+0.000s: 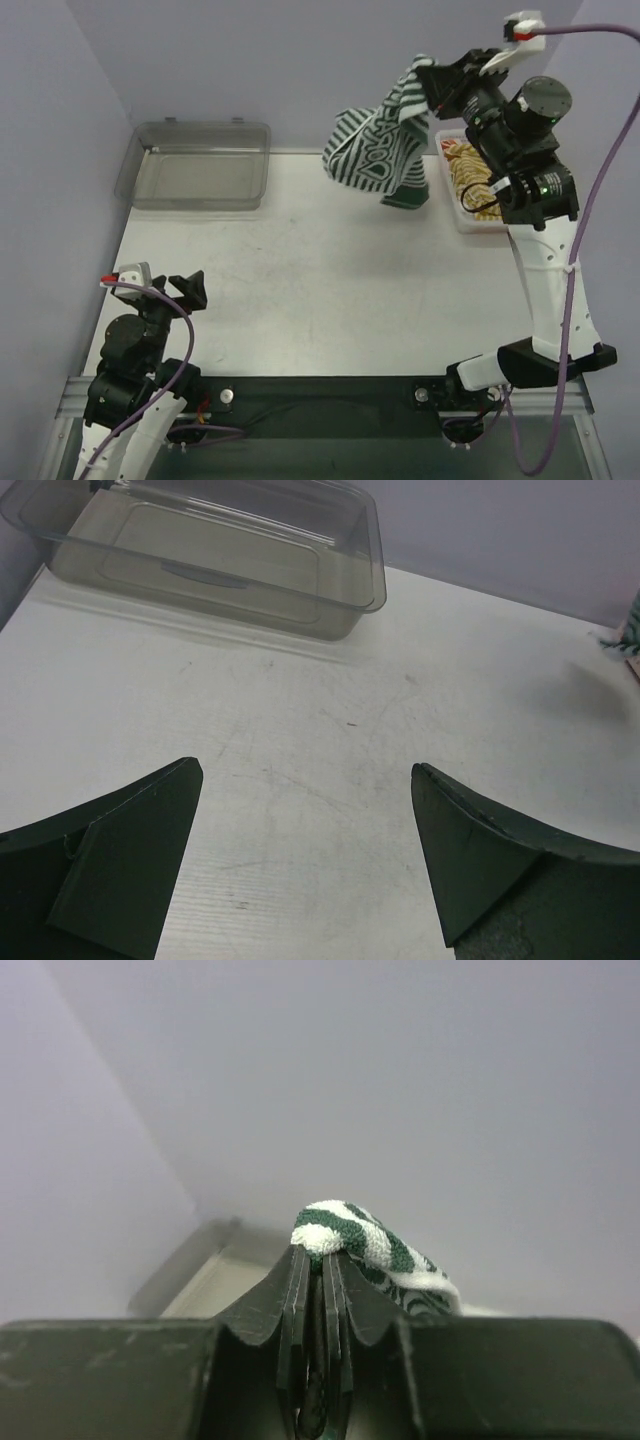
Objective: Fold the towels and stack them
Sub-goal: Move the towel to the center of the board
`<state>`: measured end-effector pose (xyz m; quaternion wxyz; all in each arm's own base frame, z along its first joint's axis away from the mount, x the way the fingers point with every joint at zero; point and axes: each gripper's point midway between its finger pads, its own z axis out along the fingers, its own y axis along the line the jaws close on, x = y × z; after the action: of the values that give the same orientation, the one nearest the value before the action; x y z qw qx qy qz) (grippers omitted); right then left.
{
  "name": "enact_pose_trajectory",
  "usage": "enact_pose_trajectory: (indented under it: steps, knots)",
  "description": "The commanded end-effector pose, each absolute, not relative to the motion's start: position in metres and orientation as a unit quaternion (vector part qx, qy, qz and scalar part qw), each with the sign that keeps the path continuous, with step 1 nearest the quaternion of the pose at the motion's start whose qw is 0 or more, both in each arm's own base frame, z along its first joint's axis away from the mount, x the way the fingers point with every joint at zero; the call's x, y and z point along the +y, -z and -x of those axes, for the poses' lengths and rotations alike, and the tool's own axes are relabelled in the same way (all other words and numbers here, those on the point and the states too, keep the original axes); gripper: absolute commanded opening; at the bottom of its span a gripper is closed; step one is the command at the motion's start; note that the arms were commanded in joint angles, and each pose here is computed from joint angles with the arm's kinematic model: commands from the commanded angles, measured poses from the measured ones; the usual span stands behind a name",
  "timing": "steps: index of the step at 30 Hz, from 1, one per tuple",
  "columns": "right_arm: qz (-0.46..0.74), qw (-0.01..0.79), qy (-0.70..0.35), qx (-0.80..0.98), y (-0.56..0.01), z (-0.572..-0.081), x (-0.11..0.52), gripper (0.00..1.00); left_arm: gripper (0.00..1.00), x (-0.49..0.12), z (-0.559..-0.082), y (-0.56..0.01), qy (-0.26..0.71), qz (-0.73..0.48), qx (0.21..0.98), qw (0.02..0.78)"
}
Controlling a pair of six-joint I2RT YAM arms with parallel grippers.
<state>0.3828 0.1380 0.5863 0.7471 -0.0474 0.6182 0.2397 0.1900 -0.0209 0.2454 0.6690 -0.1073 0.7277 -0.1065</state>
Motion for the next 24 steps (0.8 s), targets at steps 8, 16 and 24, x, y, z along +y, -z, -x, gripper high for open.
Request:
enact_pose_trajectory:
  steps: [8,16,24]
  knots:
    - [0.135,0.477,-0.392,0.775,-0.336,-0.253,0.249,0.07,0.98,-0.03,-0.193,-0.256,0.126,0.092,0.721,0.675]
    - [0.091,0.268,-0.303,0.91,-0.167,-0.147,0.209,0.66,0.97,-0.074,-0.204,-0.239,0.208,0.075,0.774,0.593]
    - [-0.042,0.322,-0.162,0.932,-0.154,-0.226,0.123,0.6,0.97,-0.128,-0.24,-0.198,0.252,0.025,0.851,0.461]
